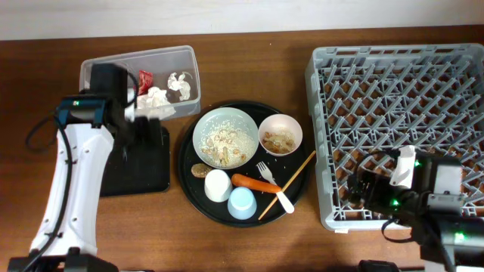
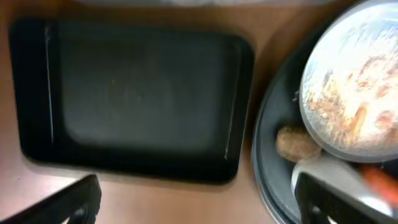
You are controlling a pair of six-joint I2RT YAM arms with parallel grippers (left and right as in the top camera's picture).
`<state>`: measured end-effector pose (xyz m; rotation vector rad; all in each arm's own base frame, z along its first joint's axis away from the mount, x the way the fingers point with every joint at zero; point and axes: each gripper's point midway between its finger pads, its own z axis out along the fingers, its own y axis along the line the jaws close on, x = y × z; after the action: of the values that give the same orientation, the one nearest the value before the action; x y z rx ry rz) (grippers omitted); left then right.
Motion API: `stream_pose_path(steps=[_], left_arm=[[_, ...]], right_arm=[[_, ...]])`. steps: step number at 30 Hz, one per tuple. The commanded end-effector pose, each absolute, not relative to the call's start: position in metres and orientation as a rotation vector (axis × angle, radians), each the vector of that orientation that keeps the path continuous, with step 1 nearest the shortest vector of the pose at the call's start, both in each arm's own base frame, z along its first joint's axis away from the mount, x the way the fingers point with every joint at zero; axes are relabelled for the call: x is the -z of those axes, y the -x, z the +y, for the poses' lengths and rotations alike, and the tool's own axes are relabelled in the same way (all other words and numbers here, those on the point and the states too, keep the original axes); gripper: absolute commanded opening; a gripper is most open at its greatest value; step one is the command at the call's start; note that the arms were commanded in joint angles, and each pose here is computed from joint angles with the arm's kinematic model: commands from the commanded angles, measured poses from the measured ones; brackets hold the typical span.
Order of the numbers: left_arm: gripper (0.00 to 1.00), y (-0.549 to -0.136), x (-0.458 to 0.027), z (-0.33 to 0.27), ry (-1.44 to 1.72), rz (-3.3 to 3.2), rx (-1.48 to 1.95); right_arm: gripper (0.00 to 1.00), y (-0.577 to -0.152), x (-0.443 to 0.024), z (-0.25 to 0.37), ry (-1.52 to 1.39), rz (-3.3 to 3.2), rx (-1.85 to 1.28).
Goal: Sort waste into correct bins and load items into the dishwasher rack
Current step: 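Drop the red wrapper into the clear bin with the left gripper, then grasp the light-blue cup with the right gripper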
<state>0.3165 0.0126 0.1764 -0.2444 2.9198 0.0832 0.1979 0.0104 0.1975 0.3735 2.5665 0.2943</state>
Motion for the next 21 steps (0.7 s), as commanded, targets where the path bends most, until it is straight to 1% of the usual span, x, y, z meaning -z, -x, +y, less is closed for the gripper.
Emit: stream_pose_path(steps=[1, 5, 8, 9, 12, 15, 17, 18, 21], left_arm=[[0.99, -0.29, -0.183, 0.008, 0.324, 2.973, -0.042], [0.99, -0.276, -0.188, 0.008, 0.325, 2.995, -0.047], [0.99, -0.27, -0.187, 0.008, 0.327, 3.017, -0.052], [0.99, -0.267, -0.185, 0.01, 0.335, 3.025, -0.059], [0.99, -0.259, -0.175, 0.031, 0.461, 3.038, -0.068], [0.99, -0.255, -0.165, 0.052, 0.616, 3.019, -0.055], [0.99, -0.257, -0.165, 0.053, 0.617, 3.009, -0.054], [0.99, -0.259, -0.165, 0.054, 0.617, 3.0, -0.054], [0.99, -0.262, -0.166, 0.054, 0.614, 2.988, -0.053]], right_arm=[[0.98, -0.208, -0.228, 0.025, -0.184, 2.607, -0.368], [0.98, -0.218, -0.235, 0.051, 0.007, 2.691, -0.435], [0.98, -0.225, -0.227, 0.096, 0.264, 2.751, -0.481], [0.98, -0.228, -0.221, 0.107, 0.291, 2.773, -0.467], [0.98, -0.229, -0.209, 0.146, 0.475, 2.781, -0.484], [0.98, -0.223, -0.182, 0.193, 0.686, 2.819, -0.462], [0.99, -0.22, -0.167, 0.216, 0.787, 2.823, -0.465], [0.98, -0.218, -0.146, 0.241, 0.852, 2.841, -0.435], [0.98, -0.218, -0.117, 0.257, 0.883, 2.865, -0.312]])
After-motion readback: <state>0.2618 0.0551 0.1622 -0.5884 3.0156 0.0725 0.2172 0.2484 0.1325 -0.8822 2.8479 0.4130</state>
